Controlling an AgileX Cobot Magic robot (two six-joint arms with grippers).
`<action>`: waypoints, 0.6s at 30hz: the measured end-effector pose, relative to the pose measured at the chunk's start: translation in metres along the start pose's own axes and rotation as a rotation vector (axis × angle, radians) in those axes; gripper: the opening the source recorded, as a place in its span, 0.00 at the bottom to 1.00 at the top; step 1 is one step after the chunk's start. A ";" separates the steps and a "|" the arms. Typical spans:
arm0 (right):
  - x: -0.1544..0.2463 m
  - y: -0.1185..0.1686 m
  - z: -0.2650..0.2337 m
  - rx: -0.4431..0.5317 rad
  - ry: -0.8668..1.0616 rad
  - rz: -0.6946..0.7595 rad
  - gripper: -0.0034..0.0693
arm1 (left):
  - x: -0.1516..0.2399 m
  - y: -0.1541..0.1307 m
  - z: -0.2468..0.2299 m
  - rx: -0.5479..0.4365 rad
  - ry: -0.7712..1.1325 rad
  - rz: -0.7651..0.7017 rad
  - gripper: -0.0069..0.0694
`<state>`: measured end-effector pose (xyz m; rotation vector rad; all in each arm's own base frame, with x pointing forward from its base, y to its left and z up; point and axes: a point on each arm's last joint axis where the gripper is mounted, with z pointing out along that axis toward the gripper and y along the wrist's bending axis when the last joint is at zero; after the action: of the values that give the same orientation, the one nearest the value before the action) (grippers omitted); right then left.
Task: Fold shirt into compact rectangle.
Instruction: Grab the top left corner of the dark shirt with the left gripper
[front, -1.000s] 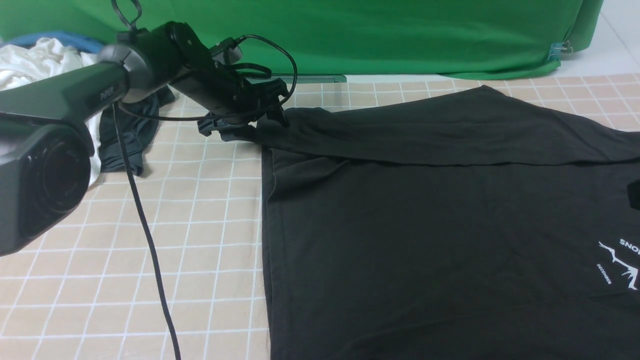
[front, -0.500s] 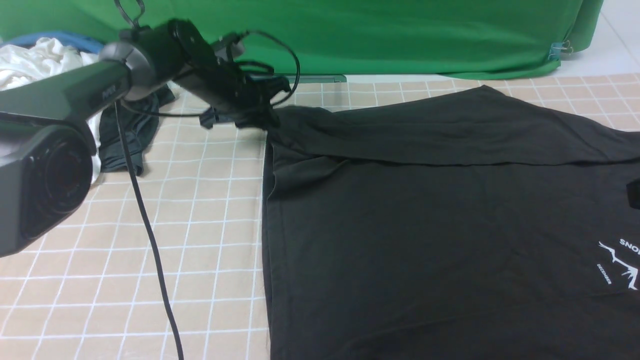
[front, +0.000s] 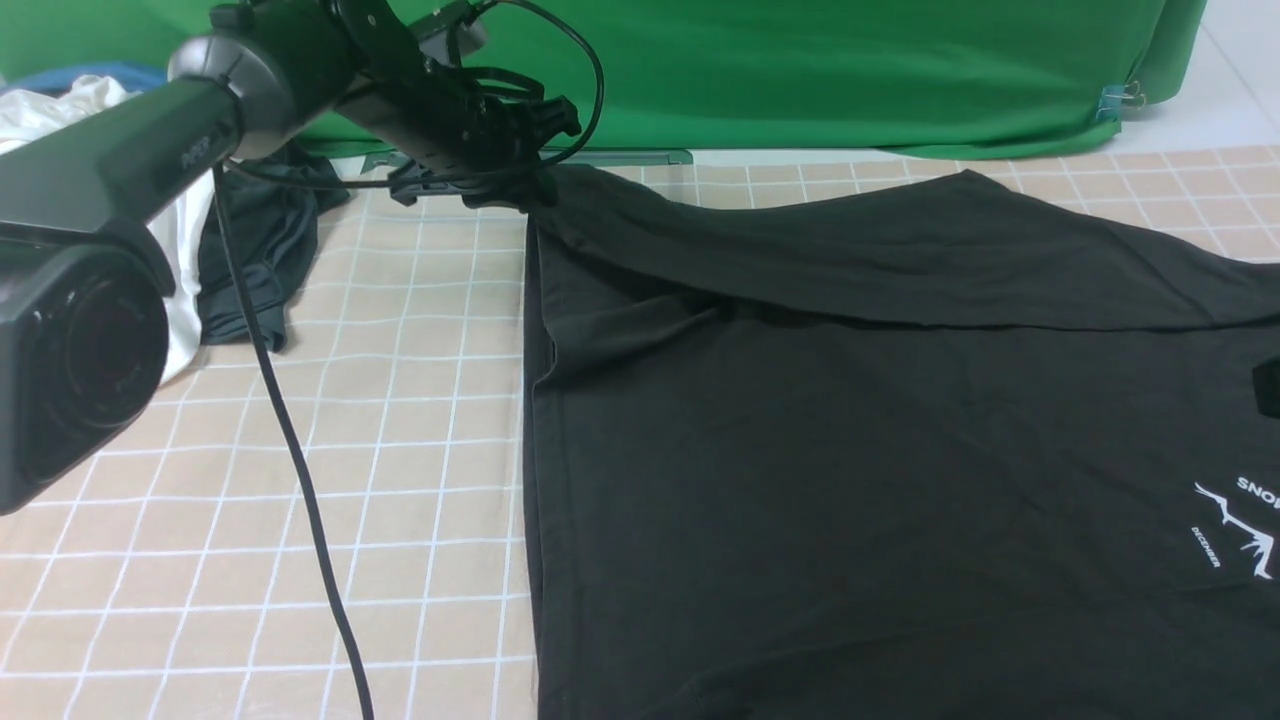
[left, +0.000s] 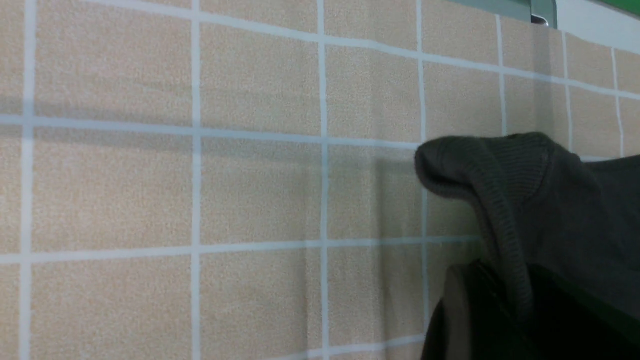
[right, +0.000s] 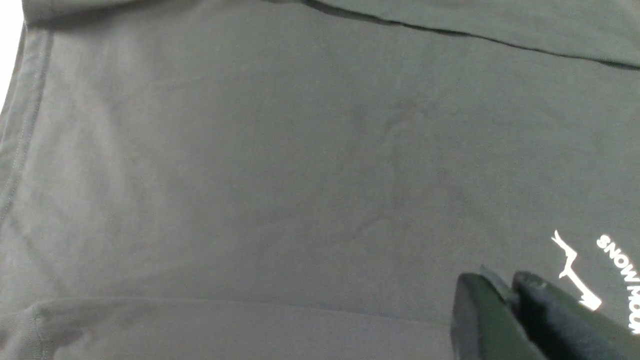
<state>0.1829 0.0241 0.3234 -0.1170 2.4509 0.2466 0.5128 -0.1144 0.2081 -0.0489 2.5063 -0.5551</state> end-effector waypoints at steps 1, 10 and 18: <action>0.000 0.000 0.000 0.000 0.000 0.000 0.19 | 0.001 0.002 0.004 -0.004 0.004 0.000 0.21; 0.000 0.000 0.000 -0.001 0.005 0.000 0.19 | 0.013 0.012 0.027 -0.017 0.048 -0.017 0.51; 0.000 0.000 0.000 -0.001 0.005 0.001 0.19 | 0.013 0.013 0.027 -0.018 0.053 -0.018 0.54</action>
<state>0.1825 0.0242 0.3231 -0.1177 2.4559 0.2485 0.5173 -0.1151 0.1757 -0.0639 2.5650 -0.5485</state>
